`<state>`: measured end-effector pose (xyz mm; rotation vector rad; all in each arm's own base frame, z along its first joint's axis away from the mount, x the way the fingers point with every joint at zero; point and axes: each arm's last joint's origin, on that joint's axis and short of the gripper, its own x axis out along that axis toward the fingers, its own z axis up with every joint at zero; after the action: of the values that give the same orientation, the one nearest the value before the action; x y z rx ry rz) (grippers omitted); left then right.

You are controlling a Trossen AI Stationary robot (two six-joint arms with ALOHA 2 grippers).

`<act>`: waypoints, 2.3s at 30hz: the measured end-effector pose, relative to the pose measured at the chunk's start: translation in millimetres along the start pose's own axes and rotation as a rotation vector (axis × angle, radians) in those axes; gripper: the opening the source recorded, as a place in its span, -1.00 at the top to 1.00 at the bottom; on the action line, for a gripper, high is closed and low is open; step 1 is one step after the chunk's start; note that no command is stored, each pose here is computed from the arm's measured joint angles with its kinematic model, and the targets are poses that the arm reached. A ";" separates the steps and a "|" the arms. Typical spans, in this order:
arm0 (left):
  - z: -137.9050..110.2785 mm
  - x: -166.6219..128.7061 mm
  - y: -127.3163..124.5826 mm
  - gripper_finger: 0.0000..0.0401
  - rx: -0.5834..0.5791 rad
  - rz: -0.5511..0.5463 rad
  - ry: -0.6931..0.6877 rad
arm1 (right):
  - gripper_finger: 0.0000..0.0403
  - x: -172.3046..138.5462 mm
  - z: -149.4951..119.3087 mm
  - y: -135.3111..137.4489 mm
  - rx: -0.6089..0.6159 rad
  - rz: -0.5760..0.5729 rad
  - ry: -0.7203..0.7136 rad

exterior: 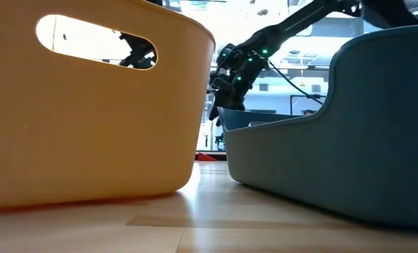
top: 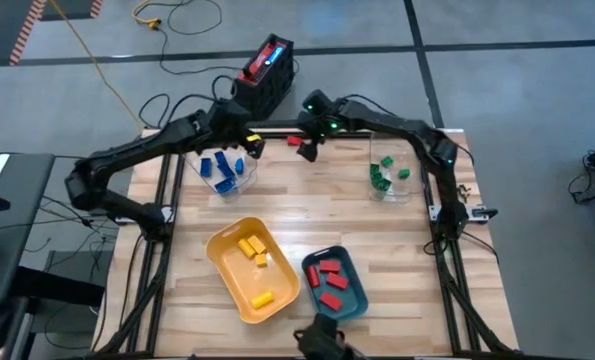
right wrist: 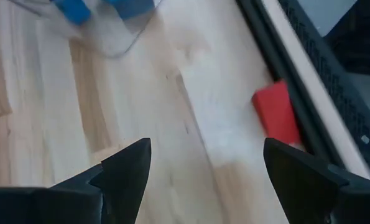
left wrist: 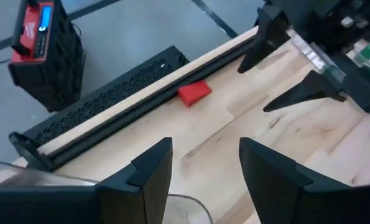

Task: Sort blocks
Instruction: Put the red block into the blue bin

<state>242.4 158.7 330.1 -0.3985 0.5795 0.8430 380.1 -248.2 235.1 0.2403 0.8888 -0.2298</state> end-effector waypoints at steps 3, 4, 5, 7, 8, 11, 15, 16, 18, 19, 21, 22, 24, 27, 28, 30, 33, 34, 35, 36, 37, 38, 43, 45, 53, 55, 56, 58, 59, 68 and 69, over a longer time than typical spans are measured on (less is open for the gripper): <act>-5.4 -1.0 -1.2 0.10 -0.004 0.005 0.003 | -0.61 8.8 9.6 0.5 -0.021 0.000 -0.001; -6.5 -1.2 -2.3 0.10 -0.003 0.009 0.001 | -0.61 13.3 10.8 0.0 -0.021 0.002 0.006; -7.1 -1.4 -3.8 0.10 -0.007 0.009 -0.004 | -0.61 17.7 11.3 -0.3 -0.019 0.006 0.018; -9.2 -0.9 -5.1 0.10 -0.015 0.023 -0.001 | -0.59 26.1 12.8 0.5 -0.018 0.012 0.037; -9.7 -0.7 -5.8 0.10 -0.017 0.026 -0.001 | -0.57 28.4 15.5 0.2 -0.016 0.012 0.034; -9.2 -2.2 -9.4 0.10 -0.020 0.035 -0.023 | -0.51 31.9 26.3 -0.7 0.013 0.012 0.023; -11.1 -3.1 -13.9 0.10 -0.017 0.028 -0.020 | -0.46 44.7 29.4 -5.1 0.052 0.014 0.079; -11.0 -4.8 -14.3 0.10 -0.016 0.025 -0.023 | -0.46 48.4 30.0 -6.4 0.062 0.010 0.089; -11.2 -7.1 -15.6 0.10 -0.013 0.022 -0.028 | -0.46 50.5 34.4 -8.1 0.074 -0.004 0.090; -11.3 -7.5 -16.3 0.10 -0.011 0.022 -0.030 | -0.46 50.3 36.9 -9.3 0.078 -0.007 0.089; -12.5 -8.1 -16.3 0.10 -0.007 0.025 -0.019 | -0.45 50.3 40.0 -12.5 0.102 -0.011 0.092; -13.3 -8.5 -15.9 0.10 -0.003 0.028 -0.012 | -0.45 52.0 40.8 -12.7 0.116 -0.010 0.099; -12.6 -9.9 -15.8 0.10 0.001 0.029 -0.021 | -0.45 56.6 40.1 -14.2 0.150 -0.015 0.122; -12.4 -10.6 -15.3 0.10 0.002 0.032 -0.022 | -0.45 60.0 41.0 -15.3 0.189 -0.021 0.129; -12.3 -11.0 -15.2 0.10 0.004 0.034 -0.024 | -0.45 60.7 40.9 -15.3 0.199 -0.022 0.127; -11.6 -11.9 -15.2 0.10 0.008 0.035 -0.032 | -0.45 61.8 39.5 -15.4 0.216 -0.022 0.137; -11.7 -11.5 -15.1 0.10 0.014 0.038 -0.031 | -0.45 62.7 39.1 -15.5 0.250 -0.024 0.137; -11.5 -11.6 -15.2 0.10 0.017 0.037 -0.033 | -0.45 62.8 39.8 -15.8 0.263 -0.023 0.130; -11.1 -11.6 -15.3 0.10 0.018 0.036 -0.037 | -0.45 62.8 40.6 -15.8 0.272 -0.020 0.121; -10.7 -11.6 -15.4 0.10 0.017 0.035 -0.041 | -0.45 62.8 41.2 -16.0 0.281 -0.017 0.115; -10.4 -11.6 -15.6 0.10 0.016 0.034 -0.045 | -0.45 63.0 41.7 -16.1 0.286 -0.016 0.109; -10.1 -11.6 -15.6 0.10 0.015 0.033 -0.047 | -0.45 65.7 41.1 -16.4 0.292 -0.012 0.108; -8.2 -11.7 -16.3 0.10 0.016 0.027 -0.067 | -0.45 75.1 39.7 -14.3 0.374 0.012 0.105; -8.2 -11.6 -16.4 0.10 0.016 0.027 -0.067 | -0.44 76.1 39.2 -16.6 0.415 0.008 0.102; -8.5 -11.6 -16.2 0.10 0.017 0.029 -0.063 | -0.44 71.6 39.0 -36.7 0.602 -0.039 0.059; -8.5 -11.6 -16.2 0.10 0.017 0.029 -0.063 | -0.44 69.6 39.7 -44.3 0.673 -0.028 0.034; -8.5 -11.6 -16.2 0.10 0.017 0.029 -0.063 | -0.44 68.4 39.4 -47.9 0.707 -0.012 0.030; -8.5 -11.6 -16.2 0.10 0.017 0.029 -0.063 | -0.44 65.9 37.7 -55.5 0.765 0.004 0.030; -8.5 -11.6 -16.2 0.10 0.017 0.029 -0.063 | -0.44 64.9 36.4 -58.5 0.783 0.002 0.036; -8.2 -11.7 -16.3 0.10 0.020 0.027 -0.066 | -0.44 66.4 33.5 -24.7 0.601 0.053 0.164; -8.2 -11.7 -16.3 0.10 0.020 0.027 -0.066 | -0.44 64.6 35.3 -16.5 0.567 0.055 0.171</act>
<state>246.5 137.5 332.7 -0.3438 0.5330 0.8728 440.5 -280.7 203.9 0.8193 0.9706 -0.4133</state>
